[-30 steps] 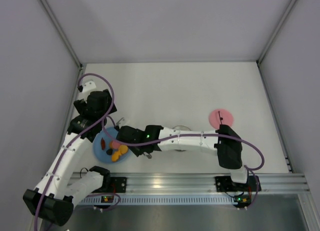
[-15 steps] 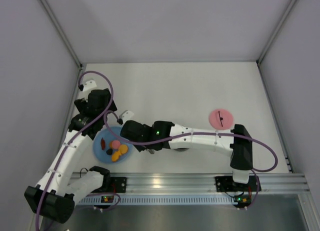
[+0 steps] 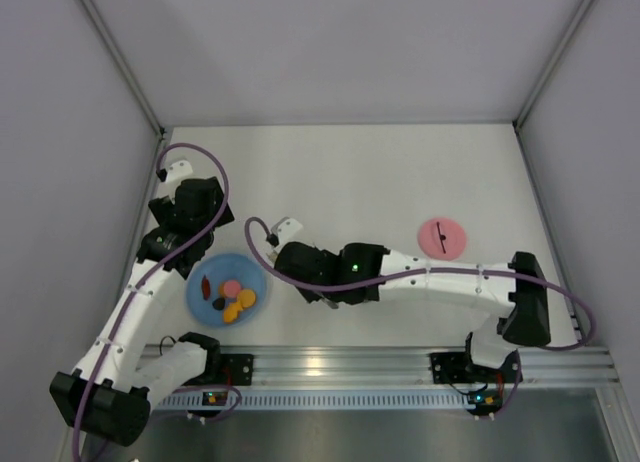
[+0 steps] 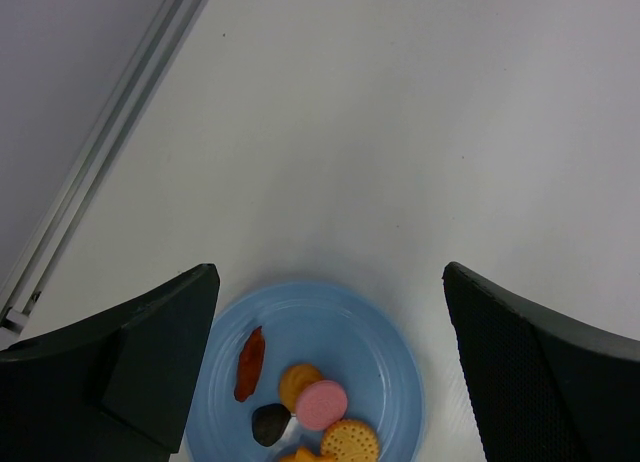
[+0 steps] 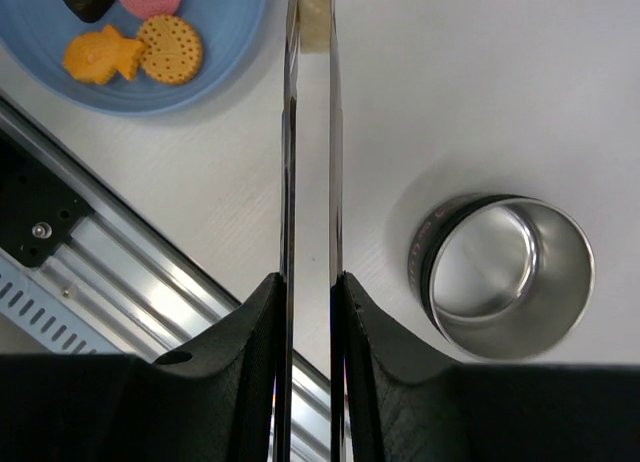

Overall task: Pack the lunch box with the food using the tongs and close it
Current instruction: Pick up the fake food from the plate, then place the fake food in the packing box.

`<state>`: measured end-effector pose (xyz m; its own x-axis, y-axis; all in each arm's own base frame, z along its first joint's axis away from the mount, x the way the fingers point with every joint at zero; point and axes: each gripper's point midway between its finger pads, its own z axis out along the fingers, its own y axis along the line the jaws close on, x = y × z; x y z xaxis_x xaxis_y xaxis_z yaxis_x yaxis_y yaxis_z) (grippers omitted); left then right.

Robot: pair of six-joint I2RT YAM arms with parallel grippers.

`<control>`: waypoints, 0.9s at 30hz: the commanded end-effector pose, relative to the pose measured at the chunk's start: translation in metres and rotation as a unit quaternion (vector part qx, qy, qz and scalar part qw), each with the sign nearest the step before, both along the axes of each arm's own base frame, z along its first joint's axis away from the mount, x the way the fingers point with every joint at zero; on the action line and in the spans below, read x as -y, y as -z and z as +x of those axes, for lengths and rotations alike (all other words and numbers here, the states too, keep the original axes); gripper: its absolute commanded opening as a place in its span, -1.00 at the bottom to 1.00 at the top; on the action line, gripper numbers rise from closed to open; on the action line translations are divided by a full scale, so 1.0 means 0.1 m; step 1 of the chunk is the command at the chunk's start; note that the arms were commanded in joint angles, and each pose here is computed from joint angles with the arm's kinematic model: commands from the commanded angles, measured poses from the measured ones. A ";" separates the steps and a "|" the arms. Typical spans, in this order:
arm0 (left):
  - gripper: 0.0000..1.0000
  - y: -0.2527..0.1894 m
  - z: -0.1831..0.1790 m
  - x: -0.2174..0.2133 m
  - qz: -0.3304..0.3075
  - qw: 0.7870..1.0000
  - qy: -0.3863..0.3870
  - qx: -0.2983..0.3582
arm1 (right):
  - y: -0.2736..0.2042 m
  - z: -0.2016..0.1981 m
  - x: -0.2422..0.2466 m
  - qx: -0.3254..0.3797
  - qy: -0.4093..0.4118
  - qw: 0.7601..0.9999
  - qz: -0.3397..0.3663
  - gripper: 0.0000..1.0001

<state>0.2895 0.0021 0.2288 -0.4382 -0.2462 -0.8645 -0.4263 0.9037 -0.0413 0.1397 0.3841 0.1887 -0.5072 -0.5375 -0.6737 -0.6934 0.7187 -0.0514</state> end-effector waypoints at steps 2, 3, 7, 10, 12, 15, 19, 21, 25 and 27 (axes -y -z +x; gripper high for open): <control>0.98 -0.15 0.05 0.02 -0.013 1.000 0.001 0.022 | -0.33 0.10 0.43 0.028 0.051 0.998 0.025 -0.53; 0.98 -0.15 0.05 0.02 -0.013 1.000 0.002 0.021 | -0.41 0.09 0.52 0.030 0.061 0.997 0.036 -0.53; 0.98 -0.15 0.06 0.04 -0.016 1.000 0.007 0.021 | -0.41 0.08 0.93 0.038 0.093 0.995 0.021 -0.51; 0.98 -0.16 0.05 0.06 -0.018 1.000 0.013 0.022 | -0.38 0.03 1.24 0.034 0.116 0.993 0.013 -0.50; 0.98 -0.17 0.04 0.07 -0.020 0.999 0.016 0.023 | -0.33 -0.02 1.46 0.029 0.132 0.991 0.007 -0.50; 0.98 -0.18 0.04 0.09 -0.024 0.999 0.022 0.024 | -0.25 -0.08 1.71 0.020 0.152 0.988 0.003 -0.50; 0.98 -0.18 0.04 0.10 -0.025 0.999 0.026 0.024 | -0.14 -0.15 1.87 0.007 0.164 0.987 0.004 -0.50; 0.98 -0.18 0.04 0.11 -0.026 0.999 0.028 0.024 | -0.10 -0.17 1.90 0.002 0.165 0.986 0.006 -0.50; 0.98 -0.19 0.05 0.12 -0.026 0.999 0.031 0.026 | -0.06 -0.18 1.89 0.000 0.165 0.986 0.004 -0.40; 0.98 -0.18 0.04 0.12 -0.026 0.999 0.031 0.024 | -0.06 -0.17 1.89 0.001 0.166 0.986 0.002 -0.37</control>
<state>0.2905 -0.0097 0.2255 -0.4628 -0.2550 -0.8490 -0.3749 0.9242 -0.0732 0.1184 0.2000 0.1904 -0.6462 -0.3748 -0.6648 -0.4547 0.8887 -0.0590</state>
